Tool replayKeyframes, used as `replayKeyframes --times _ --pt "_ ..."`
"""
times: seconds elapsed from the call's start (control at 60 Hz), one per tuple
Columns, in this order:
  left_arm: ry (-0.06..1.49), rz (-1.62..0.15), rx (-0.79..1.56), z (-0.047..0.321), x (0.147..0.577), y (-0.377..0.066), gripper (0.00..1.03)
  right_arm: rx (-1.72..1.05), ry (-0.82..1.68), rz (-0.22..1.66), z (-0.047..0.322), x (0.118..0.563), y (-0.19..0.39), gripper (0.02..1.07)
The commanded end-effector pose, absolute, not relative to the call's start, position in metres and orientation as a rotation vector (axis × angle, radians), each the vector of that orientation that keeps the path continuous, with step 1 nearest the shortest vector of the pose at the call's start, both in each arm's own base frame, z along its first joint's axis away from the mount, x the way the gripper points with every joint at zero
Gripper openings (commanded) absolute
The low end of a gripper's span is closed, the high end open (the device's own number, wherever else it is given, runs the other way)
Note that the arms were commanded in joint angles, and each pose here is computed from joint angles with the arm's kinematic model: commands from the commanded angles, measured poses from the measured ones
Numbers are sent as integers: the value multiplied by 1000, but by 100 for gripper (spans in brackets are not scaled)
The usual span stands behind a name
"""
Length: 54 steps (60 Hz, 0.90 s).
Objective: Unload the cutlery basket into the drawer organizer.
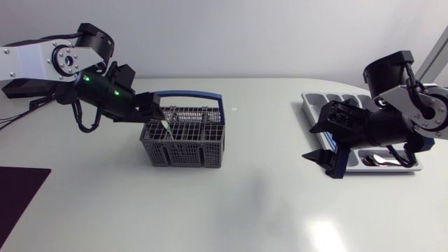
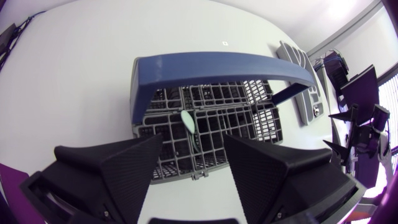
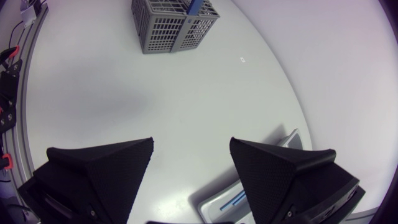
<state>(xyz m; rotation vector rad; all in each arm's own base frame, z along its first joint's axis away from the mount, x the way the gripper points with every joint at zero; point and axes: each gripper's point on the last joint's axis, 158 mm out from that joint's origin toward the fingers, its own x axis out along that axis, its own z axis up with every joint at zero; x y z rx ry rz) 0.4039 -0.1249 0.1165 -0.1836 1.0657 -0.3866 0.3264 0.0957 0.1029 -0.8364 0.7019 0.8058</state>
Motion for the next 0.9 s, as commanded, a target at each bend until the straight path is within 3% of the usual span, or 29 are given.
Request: replayKeyframes --times 0.0,0.183,0.733,0.8,0.883 --pt "1072 -386 -216 116 412 -131 64 -804 703 811 100 318 103 91" --pt "1091 -377 -232 111 414 -138 58 -791 691 816 100 315 111 90" --pt "1098 -268 -298 97 417 -139 58 -782 659 828 104 305 123 90" --pt "1087 -259 -306 95 420 -139 50 -779 657 826 104 305 123 90" --pt "1082 -246 -306 94 421 -138 49 -777 656 828 104 304 124 90"
